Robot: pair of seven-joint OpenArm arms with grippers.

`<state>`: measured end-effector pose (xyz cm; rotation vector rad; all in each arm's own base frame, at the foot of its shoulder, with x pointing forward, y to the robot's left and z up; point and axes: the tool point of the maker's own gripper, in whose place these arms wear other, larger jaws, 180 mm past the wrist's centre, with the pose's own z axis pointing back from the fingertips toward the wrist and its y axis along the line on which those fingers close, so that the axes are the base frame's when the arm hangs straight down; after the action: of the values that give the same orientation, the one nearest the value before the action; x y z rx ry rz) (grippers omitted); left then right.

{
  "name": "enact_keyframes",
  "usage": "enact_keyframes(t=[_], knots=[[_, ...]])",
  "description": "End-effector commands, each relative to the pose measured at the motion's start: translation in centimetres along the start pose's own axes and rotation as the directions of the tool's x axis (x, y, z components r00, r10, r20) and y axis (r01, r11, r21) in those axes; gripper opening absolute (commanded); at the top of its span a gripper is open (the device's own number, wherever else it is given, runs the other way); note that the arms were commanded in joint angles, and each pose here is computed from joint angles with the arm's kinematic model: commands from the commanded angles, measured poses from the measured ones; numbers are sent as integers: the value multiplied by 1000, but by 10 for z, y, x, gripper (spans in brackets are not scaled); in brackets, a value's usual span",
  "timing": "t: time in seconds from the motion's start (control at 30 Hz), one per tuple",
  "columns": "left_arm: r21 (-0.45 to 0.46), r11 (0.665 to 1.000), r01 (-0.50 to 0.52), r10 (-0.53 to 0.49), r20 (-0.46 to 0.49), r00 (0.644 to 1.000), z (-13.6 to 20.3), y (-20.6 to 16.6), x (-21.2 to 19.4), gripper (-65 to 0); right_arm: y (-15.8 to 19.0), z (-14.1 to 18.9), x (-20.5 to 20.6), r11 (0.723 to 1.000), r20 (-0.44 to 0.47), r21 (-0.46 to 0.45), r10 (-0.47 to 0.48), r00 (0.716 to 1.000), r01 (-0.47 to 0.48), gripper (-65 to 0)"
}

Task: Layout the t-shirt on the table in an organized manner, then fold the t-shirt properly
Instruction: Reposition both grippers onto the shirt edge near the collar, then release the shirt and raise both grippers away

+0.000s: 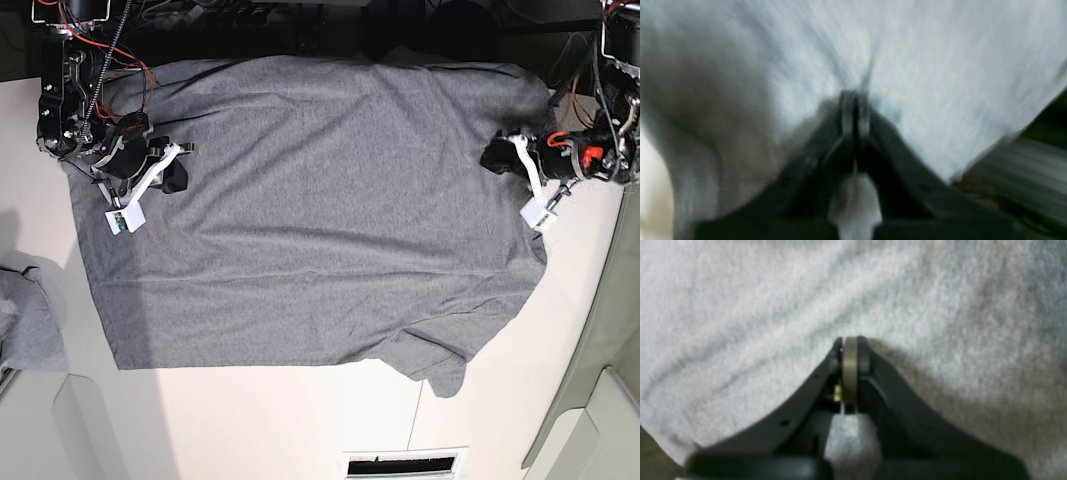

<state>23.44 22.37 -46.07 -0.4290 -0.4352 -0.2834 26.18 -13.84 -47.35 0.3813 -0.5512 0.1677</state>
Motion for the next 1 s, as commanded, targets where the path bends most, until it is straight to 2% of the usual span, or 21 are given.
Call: enact_keyframes(t=[0.0, 0.07, 0.13, 0.23, 0.47, 0.7, 0.83, 0.9, 0.97], knots=[[65, 997, 37, -38, 9, 999, 7, 17, 7, -650, -8, 1, -4, 1000, -19, -25, 10, 1000, -11, -650], [112, 991, 68, -73, 45, 996, 5, 27, 12, -650, -13, -2, -6, 999, -1, -39, 11, 1000, -11, -650], [190, 980, 58, -72, 68, 995, 5, 45, 23, -650, -18, -6, -5, 999, 10, -51, 11, 1000, -11, -650], [252, 967, 42, -64, 83, 994, 2, 63, 49, -650, -25, -13, 4, 998, 16, -58, 0, 1000, 1, -650], [268, 963, -29, -8, 135, 991, -11, 83, 103, -650, -38, -27, 57, 998, 70, -61, -14, 997, 19, -650], [273, 960, -58, -1, 214, 977, 2, 94, 156, -650, -44, -28, 114, 998, 140, -62, 1, 990, 8, -650], [219, 974, -58, 11, 213, 977, 6, 85, 169, -646, -41, -25, 134, 999, 161, -52, 5, 987, 4, -650], [129, 990, -53, 23, 225, 974, 11, 70, 174, -602, -38, -22, 141, 999, 177, -43, 4, 984, 4, -650], [67, 995, -78, 59, 252, 966, 23, 62, 181, -529, -35, -16, 144, 999, 194, -40, 11, 981, -4, -650]])
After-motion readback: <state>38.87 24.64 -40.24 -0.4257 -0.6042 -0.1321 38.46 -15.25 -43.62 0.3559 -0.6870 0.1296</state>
